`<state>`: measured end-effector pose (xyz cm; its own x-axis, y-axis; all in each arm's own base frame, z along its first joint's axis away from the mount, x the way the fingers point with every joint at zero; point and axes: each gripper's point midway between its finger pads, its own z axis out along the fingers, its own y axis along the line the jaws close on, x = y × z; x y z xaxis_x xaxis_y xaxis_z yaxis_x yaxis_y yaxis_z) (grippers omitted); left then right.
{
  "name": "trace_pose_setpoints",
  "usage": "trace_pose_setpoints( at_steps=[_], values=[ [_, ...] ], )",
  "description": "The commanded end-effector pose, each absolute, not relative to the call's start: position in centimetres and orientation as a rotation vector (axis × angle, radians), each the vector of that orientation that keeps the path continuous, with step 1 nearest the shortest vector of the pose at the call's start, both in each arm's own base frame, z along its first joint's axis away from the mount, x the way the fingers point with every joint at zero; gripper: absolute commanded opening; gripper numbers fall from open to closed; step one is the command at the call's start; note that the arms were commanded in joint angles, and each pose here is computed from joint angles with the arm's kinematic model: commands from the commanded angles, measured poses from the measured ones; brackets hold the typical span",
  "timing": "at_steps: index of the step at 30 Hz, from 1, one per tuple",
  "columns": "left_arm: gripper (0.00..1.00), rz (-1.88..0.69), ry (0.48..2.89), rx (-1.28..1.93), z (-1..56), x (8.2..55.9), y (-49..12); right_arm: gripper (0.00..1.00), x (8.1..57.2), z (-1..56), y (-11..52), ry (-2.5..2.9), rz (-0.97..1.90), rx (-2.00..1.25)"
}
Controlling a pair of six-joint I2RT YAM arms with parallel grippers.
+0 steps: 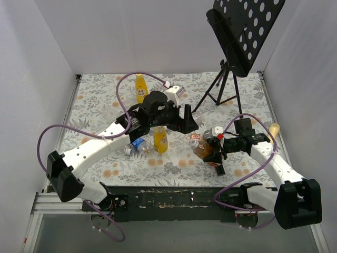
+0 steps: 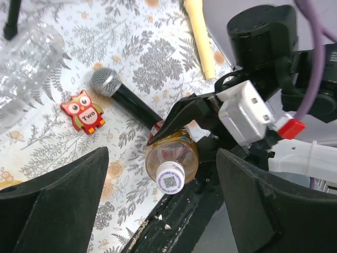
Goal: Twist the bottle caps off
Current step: Unscrew the bottle cap from the plastic bottle.
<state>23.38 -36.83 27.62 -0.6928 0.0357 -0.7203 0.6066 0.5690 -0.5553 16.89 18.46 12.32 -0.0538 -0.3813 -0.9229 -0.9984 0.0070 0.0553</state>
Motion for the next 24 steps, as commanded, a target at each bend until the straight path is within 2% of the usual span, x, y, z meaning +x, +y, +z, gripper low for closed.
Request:
trace_pose_setpoints(
  at_steps=[1,4,7,17,24],
  values=[
    [0.87,-1.021,1.879,0.599,33.7,23.7,-34.9,0.01,16.6,12.6,18.6,1.514,1.055,-1.476],
    [0.98,-0.973,1.761,0.705,35.0,23.1,-33.9,0.01,16.6,12.7,18.6,1.513,1.054,-1.477],
    [0.98,-0.937,1.618,0.828,35.7,22.1,-33.2,0.01,16.5,12.6,18.6,1.514,1.059,-1.478],
    [0.98,-0.904,1.267,1.323,31.9,17.9,-33.7,0.01,16.4,12.7,18.6,1.505,1.054,-1.481],
    [0.98,-0.927,1.204,1.428,30.7,18.1,-35.4,0.01,16.4,12.7,18.6,1.501,1.051,-1.485]
  ],
)
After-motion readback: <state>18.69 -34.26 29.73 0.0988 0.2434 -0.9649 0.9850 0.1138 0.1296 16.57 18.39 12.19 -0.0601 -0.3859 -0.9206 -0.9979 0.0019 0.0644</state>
